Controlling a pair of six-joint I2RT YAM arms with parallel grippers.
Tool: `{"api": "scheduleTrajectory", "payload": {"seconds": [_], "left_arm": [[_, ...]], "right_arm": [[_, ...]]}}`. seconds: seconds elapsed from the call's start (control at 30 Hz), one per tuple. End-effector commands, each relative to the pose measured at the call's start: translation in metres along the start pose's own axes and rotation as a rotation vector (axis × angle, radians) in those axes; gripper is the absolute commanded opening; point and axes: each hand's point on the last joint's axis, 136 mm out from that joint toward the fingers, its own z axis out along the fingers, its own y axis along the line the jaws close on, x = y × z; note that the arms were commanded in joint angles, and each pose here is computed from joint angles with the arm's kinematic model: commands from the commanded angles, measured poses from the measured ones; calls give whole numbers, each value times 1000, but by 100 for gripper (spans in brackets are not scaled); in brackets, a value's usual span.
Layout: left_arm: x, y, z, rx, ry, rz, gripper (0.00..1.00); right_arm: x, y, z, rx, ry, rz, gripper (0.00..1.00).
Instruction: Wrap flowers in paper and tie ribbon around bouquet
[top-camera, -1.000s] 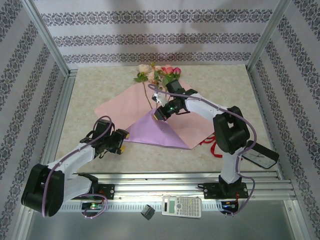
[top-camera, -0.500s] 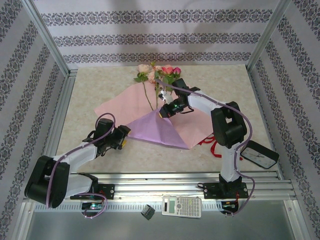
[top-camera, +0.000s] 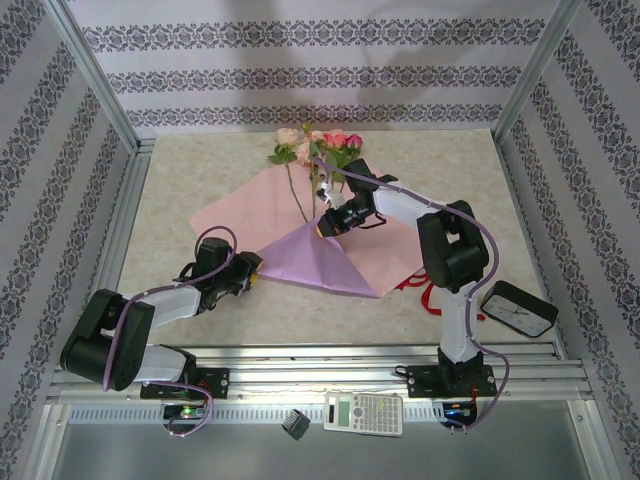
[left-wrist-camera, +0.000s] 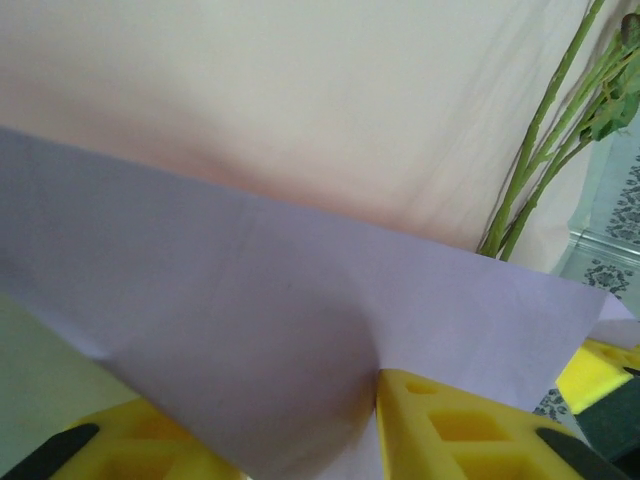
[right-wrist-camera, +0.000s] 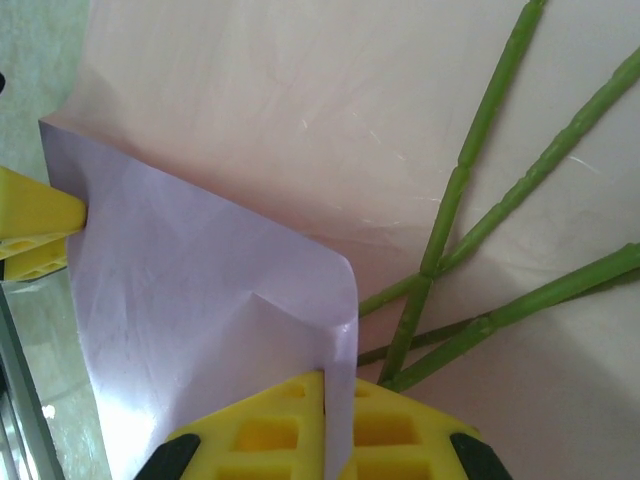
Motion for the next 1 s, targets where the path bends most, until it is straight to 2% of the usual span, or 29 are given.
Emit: {"api": "scheduleTrajectory", "payload": {"seconds": [0.0, 0.13, 0.2, 0.27, 0.4, 0.5, 0.6, 0.7, 0.77, 0.87, 0.97], "left_arm": [[-6, -8, -5, 30, -29, 5, 30], [-4, 6, -9, -13, -35, -10, 13], [-3, 12, -10, -29, -35, -13, 7], [-2, 19, -10, -52, -35, -28, 2], [-4, 23, -12, -67, -55, -62, 0], [-6, 22, -15, -64, -71, -88, 0], [-4, 20, -15, -63, -64, -100, 0], [-2, 20, -15, -64, -56, -107, 0], [-1, 22, -14, -68, -53, -112, 0], [-1, 21, -13, -66, -50, -113, 0], [-1, 21, -11, -70, -43, -114, 0]], "right_arm": [[-9, 8, 3, -32, -12, 0, 0], [-15, 6, 1, -9, -35, 25, 2], [-18, 6, -5, 12, -52, 43, 14], [-25, 0, -20, 81, -97, 96, 31], [-19, -24, -81, 297, -246, 351, 49], [21, -24, -123, 377, -352, 658, 51], [72, 0, -126, 368, -389, 895, 51], [110, 37, -114, 306, -457, 1086, 52], [123, 56, -99, 225, -523, 1192, 52], [129, 68, -72, 102, -572, 1319, 53], [138, 67, -46, 56, -568, 1403, 51]]}}
